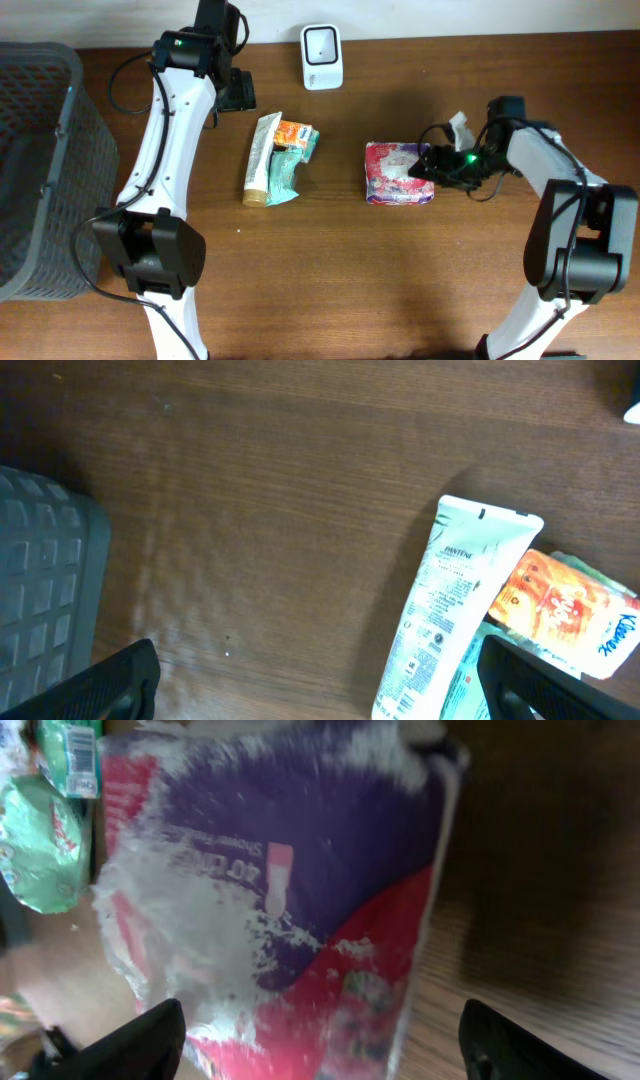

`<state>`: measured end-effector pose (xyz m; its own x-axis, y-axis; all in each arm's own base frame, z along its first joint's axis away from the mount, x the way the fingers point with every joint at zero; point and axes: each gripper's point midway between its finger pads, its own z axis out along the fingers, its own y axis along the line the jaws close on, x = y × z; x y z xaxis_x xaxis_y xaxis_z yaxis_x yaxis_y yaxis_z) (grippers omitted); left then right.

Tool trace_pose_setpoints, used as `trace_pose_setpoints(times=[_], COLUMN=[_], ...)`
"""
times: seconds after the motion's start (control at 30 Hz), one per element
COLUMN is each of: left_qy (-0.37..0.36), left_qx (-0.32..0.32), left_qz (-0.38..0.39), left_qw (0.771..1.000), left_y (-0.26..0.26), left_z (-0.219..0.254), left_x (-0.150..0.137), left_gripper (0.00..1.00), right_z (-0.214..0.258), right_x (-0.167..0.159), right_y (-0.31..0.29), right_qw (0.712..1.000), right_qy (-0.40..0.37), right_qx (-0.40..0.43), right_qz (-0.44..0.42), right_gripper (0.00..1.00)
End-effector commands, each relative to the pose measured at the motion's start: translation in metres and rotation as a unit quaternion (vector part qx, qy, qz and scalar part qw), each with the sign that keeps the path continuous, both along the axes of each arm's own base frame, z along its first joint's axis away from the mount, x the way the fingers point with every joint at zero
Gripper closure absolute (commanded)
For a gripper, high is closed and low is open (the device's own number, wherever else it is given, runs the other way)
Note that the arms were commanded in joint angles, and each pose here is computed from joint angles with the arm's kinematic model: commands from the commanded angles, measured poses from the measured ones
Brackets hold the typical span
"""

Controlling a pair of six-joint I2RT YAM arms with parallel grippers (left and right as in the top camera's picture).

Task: Scan the item barcode
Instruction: 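Raise the purple-red pack in front of the white scanner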

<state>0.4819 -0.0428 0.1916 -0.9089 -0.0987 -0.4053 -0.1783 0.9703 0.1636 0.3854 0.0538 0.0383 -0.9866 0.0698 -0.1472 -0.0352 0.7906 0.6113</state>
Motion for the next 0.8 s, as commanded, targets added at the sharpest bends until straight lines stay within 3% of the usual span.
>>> trace_pose_setpoints(times=[0.0, 0.07, 0.1, 0.17, 0.33, 0.43, 0.63, 0.7, 0.77], left_qy=[-0.009, -0.009, -0.009, -0.009, -0.009, -0.009, -0.009, -0.009, -0.009], left_qx=[0.001, 0.001, 0.001, 0.001, 0.001, 0.001, 0.001, 0.001, 0.001], left_qz=[0.008, 0.008, 0.008, 0.008, 0.008, 0.008, 0.008, 0.008, 0.008], left_qw=[1.000, 1.000, 1.000, 1.000, 1.000, 1.000, 1.000, 1.000, 1.000], left_y=[0.002, 0.002, 0.002, 0.002, 0.002, 0.002, 0.002, 0.002, 0.002], left_z=[0.006, 0.006, 0.006, 0.006, 0.006, 0.006, 0.006, 0.006, 0.006], left_x=[-0.001, -0.001, -0.001, -0.001, -0.001, -0.001, -0.001, -0.001, -0.001], left_gripper=[0.01, 0.01, 0.01, 0.01, 0.01, 0.01, 0.01, 0.01, 0.01], right_z=[-0.010, -0.009, -0.007, 0.035, 0.156, 0.163, 0.235, 0.234, 0.198], right_x=[-0.008, -0.007, -0.005, 0.026, 0.129, 0.166, 0.209, 0.228, 0.251], right_y=[0.019, 0.030, 0.038, 0.073, 0.125, 0.120, 0.124, 0.134, 0.151], right_qw=[0.999, 0.999, 0.998, 0.992, 0.958, 0.943, 0.887, 0.890, 0.907], right_qy=[0.024, 0.027, 0.033, -0.010, -0.222, -0.277, -0.394, -0.389, -0.355], right_qx=[0.033, 0.035, 0.045, 0.126, 0.175, 0.114, 0.140, 0.139, 0.131], right_qz=[-0.023, -0.021, -0.031, -0.022, -0.040, -0.143, -0.198, -0.194, -0.185], right_gripper=[0.29, 0.79, 0.96, 0.96, 0.96, 0.96, 0.96, 0.96, 0.96])
